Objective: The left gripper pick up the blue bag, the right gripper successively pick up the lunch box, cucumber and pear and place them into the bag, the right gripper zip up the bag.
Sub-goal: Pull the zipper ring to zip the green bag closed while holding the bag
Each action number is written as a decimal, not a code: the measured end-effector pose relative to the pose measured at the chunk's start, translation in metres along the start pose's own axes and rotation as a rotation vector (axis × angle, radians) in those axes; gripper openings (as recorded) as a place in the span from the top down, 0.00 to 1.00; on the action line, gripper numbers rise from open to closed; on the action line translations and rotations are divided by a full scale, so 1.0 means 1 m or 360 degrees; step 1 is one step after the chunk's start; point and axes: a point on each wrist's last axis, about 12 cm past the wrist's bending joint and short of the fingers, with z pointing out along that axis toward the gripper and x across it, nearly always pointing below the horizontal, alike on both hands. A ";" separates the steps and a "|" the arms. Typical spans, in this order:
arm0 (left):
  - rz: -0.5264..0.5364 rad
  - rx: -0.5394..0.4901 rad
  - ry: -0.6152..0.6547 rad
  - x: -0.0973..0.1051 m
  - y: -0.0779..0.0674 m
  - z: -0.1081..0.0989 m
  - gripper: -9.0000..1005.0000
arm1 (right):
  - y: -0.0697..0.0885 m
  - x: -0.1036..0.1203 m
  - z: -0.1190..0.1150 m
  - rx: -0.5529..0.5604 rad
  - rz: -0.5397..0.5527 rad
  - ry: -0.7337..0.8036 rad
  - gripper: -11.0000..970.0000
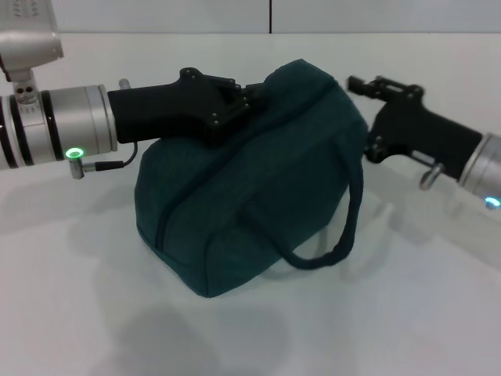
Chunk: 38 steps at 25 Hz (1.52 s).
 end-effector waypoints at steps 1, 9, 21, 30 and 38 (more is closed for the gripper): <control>-0.0001 0.0000 0.0000 0.000 0.000 0.000 0.94 | 0.004 -0.001 0.002 -0.0035 -0.0004 -0.0007 0.45; -0.0007 -0.0003 -0.0001 0.001 -0.001 -0.001 0.94 | 0.010 -0.002 0.000 -0.0071 0.0006 -0.0026 0.47; 0.0001 -0.0020 -0.0011 0.000 0.001 -0.002 0.94 | 0.008 0.006 -0.008 -0.0014 0.0023 0.0031 0.53; 0.0011 -0.0019 -0.0012 -0.001 0.002 -0.002 0.94 | 0.006 0.004 -0.005 -0.0015 0.0010 0.0033 0.54; 0.0016 -0.0020 -0.0011 -0.001 0.002 -0.002 0.94 | 0.007 0.003 -0.002 -0.0018 0.0004 0.0026 0.58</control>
